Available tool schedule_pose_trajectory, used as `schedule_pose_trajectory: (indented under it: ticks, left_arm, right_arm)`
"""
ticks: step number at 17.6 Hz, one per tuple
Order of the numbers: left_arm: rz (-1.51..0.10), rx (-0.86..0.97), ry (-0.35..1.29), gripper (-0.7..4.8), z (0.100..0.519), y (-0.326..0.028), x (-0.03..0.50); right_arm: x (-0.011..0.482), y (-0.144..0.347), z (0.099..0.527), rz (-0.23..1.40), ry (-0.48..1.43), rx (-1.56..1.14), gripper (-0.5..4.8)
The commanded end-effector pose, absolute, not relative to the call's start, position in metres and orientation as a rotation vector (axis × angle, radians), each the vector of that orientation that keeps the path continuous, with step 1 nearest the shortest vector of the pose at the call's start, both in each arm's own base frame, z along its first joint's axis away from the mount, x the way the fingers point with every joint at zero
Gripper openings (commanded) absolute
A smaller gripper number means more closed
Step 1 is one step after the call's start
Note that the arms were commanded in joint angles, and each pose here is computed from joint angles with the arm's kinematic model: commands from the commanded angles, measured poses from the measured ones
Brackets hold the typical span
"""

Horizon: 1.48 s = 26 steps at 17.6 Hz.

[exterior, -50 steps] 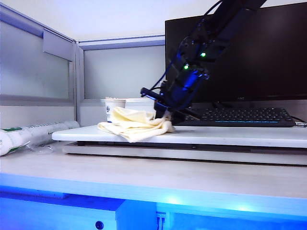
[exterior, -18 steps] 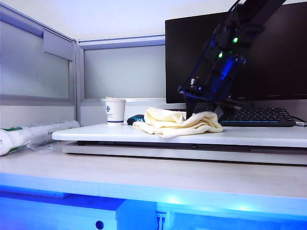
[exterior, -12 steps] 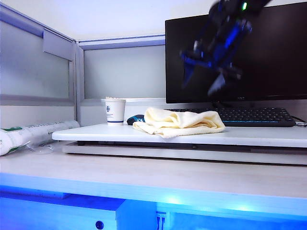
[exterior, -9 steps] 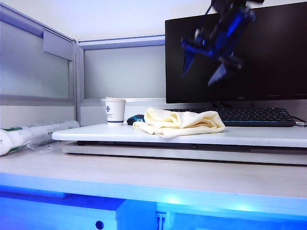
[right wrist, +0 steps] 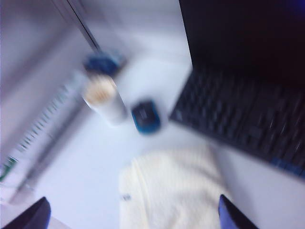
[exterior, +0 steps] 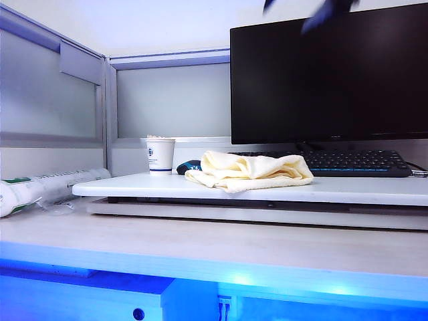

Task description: Wipe the tabletop with a clean cloth to remove dust and stains.

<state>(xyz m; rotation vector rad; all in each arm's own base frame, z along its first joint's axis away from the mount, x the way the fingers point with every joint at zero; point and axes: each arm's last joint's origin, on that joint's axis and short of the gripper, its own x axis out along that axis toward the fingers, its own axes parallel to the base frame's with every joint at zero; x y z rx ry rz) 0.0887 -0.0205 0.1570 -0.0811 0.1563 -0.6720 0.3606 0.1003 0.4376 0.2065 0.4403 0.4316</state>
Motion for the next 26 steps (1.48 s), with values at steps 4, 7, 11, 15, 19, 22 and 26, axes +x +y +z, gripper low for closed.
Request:
schedule_pose_trajectory:
  ticks: [4, 7, 11, 15, 19, 22, 26]
  left_arm:
    - [-0.470, -0.063, 0.152, 0.62, 0.157, -0.016, 0.092]
    - [-0.381, -0.056, 0.151, 0.62, 0.157, -0.013, 0.093]
    - [-0.298, -0.051, 0.151, 0.62, 0.157, -0.011, 0.094]
    - [-0.298, -0.051, 0.150, 0.62, 0.157, -0.011, 0.094]
    - [-0.206, -0.044, 0.150, 0.62, 0.156, -0.008, 0.094]
    - [-0.104, -0.003, 0.215, 0.54, 0.150, -0.005, 0.094]
    - [-0.109, 0.047, 0.212, 0.46, 0.150, -0.005, 0.094]
  right_arm:
    - [0.295, 0.082, 0.493, 0.423, 0.264, 0.075, 2.24]
    - [0.266, 0.073, 0.509, 0.413, 0.224, 0.036, 1.20]
    - [0.232, 0.057, 0.516, 0.370, 0.216, 0.006, -0.08]
    - [0.185, 0.040, 0.482, 0.254, 0.216, 0.006, -0.08]
    - [0.116, 0.022, 0.417, 0.140, 0.212, 0.058, -0.08]
    - [0.059, 0.009, 0.264, 0.065, 0.251, 0.130, -0.09]
    - [0.089, 0.015, 0.203, 0.066, 0.212, 0.149, -0.08]
